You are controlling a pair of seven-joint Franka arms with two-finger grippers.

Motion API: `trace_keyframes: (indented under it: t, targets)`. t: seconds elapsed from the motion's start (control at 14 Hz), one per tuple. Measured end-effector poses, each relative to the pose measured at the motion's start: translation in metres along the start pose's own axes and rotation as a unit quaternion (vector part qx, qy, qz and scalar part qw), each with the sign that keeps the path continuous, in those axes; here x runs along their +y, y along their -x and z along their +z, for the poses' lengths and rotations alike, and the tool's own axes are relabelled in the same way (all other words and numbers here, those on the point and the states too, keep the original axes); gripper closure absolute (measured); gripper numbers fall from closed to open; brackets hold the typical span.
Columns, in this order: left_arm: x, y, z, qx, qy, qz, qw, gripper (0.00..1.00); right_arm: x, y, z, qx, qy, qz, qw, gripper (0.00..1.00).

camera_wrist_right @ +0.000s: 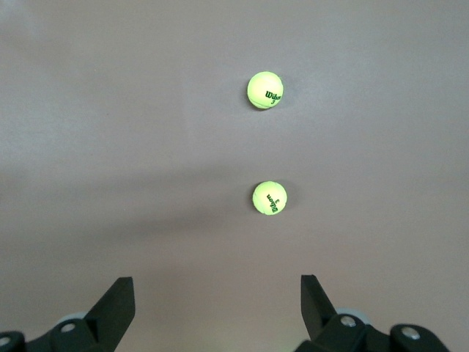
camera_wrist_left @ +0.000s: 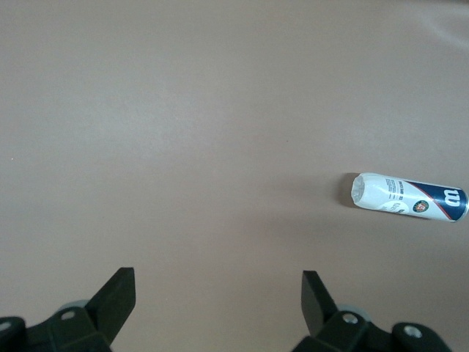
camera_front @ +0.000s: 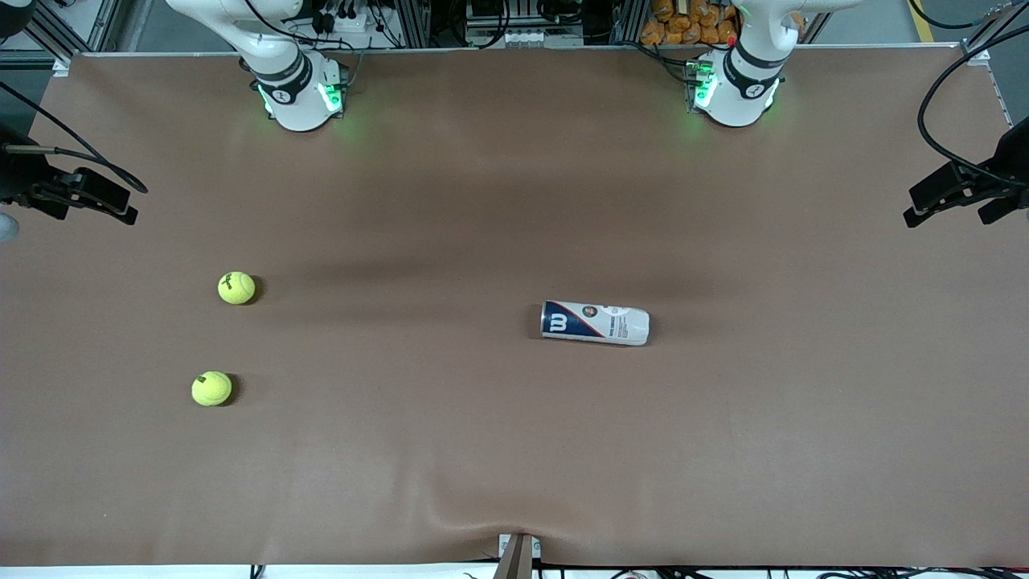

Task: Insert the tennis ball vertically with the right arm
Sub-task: 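Move the left gripper out toward the lying tennis ball can, then lower the left gripper onto the can while the right gripper reaches a ball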

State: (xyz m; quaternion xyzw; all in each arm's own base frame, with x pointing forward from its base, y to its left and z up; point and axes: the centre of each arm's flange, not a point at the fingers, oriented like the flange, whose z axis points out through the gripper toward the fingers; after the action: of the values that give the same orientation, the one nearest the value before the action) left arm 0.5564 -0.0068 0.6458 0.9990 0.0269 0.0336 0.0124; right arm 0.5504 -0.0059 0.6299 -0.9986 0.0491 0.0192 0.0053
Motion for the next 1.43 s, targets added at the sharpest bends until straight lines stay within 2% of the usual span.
trace_keyframes:
  t: [0.57, 0.79, 1.07, 1.43]
  targets:
    - [0.006, -0.004, 0.018, -0.026, -0.002, 0.006, 1.0, 0.0, 0.0, -0.001, 0.003, -0.003, 0.0, 0.0, 1.0, 0.0]
    - [0.007, -0.011, 0.04, -0.047, -0.003, 0.006, 0.999, 0.0, 0.0, -0.001, 0.003, -0.003, 0.0, 0.0, 1.0, 0.0]
    - [0.02, -0.02, 0.097, -0.121, 0.006, 0.014, 0.993, 0.0, 0.001, -0.002, 0.004, -0.005, 0.0, 0.001, 1.0, 0.0]
    - [0.1, -0.027, 0.154, -0.166, 0.028, 0.09, 0.982, 0.0, 0.001, -0.004, 0.009, -0.01, 0.0, 0.001, 1.0, 0.0]
